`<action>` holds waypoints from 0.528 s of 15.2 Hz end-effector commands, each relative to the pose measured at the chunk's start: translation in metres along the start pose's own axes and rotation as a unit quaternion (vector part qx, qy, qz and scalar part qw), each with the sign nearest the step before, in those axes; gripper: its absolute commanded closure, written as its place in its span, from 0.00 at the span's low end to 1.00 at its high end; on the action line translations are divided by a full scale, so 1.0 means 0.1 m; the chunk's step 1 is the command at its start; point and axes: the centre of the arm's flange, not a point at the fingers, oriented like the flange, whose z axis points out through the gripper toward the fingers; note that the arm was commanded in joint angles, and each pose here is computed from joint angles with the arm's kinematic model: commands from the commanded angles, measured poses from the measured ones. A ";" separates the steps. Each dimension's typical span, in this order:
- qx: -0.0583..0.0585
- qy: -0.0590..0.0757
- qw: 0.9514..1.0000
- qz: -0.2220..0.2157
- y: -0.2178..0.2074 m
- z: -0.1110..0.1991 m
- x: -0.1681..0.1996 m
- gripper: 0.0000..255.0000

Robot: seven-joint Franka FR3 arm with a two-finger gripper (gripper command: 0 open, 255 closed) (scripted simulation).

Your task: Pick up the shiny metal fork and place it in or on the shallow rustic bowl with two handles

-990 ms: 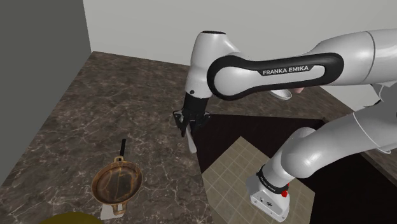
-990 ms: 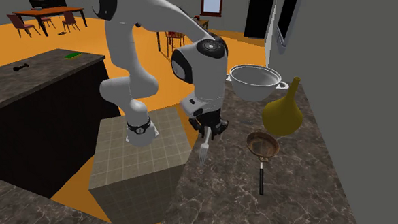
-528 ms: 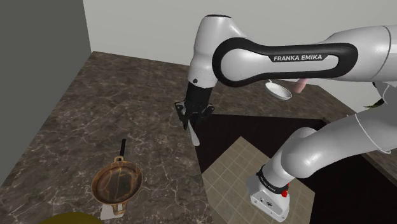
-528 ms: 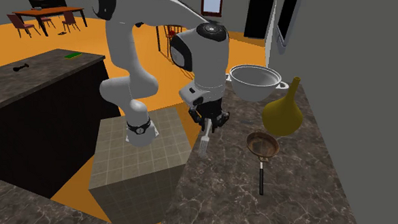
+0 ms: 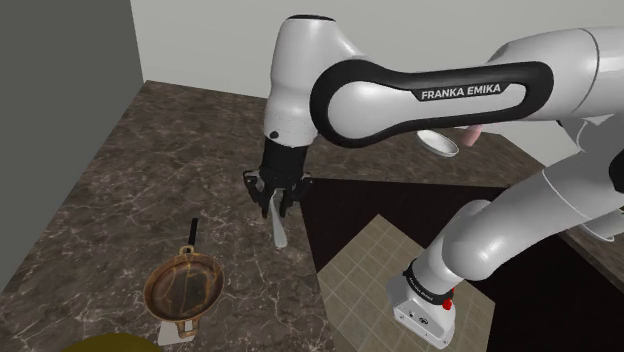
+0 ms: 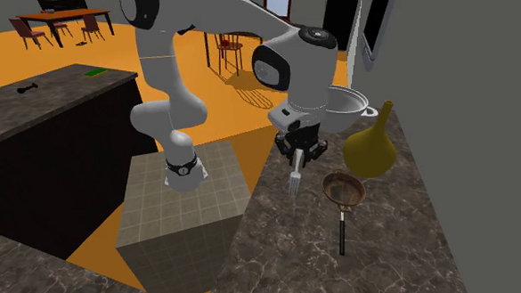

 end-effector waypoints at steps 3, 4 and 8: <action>0.001 -0.001 1.000 0.001 -0.47 0.08 -0.29 1.00; 0.001 -0.001 1.000 0.001 -0.59 0.09 -0.35 1.00; 0.001 -0.001 1.000 0.001 -1.04 0.17 -0.62 1.00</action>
